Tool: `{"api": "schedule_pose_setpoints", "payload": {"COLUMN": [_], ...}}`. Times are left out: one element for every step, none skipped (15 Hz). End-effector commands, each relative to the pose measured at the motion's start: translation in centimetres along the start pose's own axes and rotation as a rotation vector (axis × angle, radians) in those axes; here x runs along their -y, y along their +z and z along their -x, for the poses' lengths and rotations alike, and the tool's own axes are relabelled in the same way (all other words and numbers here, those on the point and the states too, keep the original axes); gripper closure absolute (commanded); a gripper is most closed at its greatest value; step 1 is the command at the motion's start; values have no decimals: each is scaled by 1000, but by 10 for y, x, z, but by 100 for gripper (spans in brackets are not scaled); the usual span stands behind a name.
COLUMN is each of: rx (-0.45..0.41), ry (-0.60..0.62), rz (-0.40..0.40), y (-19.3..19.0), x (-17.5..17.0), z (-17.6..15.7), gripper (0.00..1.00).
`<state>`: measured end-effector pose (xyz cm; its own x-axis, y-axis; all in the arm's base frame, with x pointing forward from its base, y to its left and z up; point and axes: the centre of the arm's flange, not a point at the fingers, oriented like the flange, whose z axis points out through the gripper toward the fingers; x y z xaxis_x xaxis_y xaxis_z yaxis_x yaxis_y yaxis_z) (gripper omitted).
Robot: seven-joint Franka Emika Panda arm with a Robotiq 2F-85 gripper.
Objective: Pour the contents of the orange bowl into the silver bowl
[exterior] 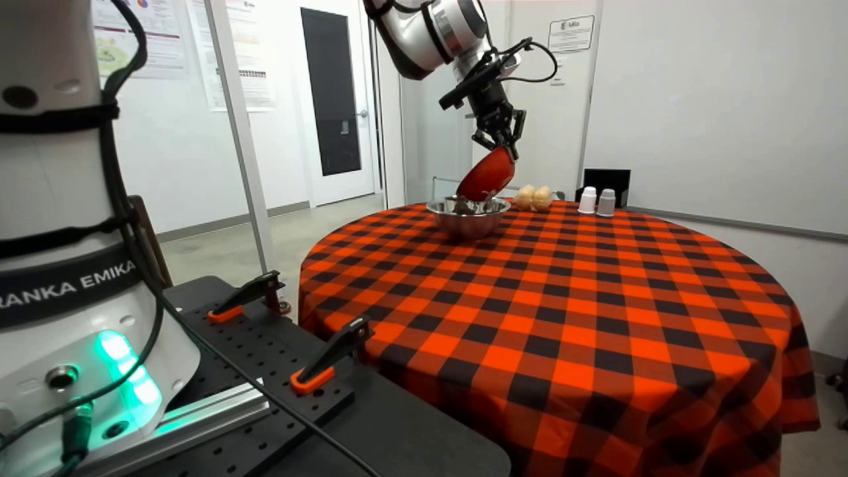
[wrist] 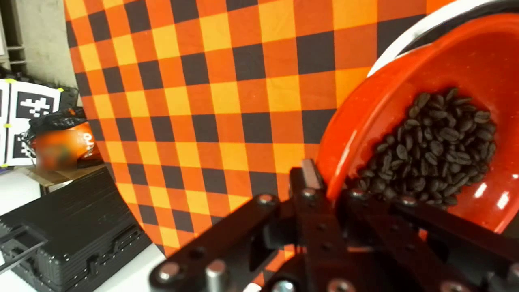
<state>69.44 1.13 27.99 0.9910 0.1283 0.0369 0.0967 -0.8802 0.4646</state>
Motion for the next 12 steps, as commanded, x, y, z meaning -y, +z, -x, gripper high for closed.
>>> {"api": "schedule_pose_setpoints", "payload": {"rx": [-41, -54, -66, -76, -82, -90, -90, -89, -89, -89, -91, -94], "ry": [-18, -25, -33, -42, -51, -61, -71, -80, -87, -93, -97, -101], "rz": [115, 143, 170, 200, 235, 273, 313, 353, 389, 426, 461, 497], "y": [-15, -20, -25, -31, -36, -40, -44, -46, -48, -50, -50, -52], "x": [24, 31, 36, 41, 44, 47, 50, 51, 54, 56, 58, 61], "z": [-18, -20, -21, -21, -19, -17, -16, -12, -10, -7, -6, -4], "gripper": [99, 99, 99, 99, 99, 99, 99, 99, 99, 99, 99, 99]}}
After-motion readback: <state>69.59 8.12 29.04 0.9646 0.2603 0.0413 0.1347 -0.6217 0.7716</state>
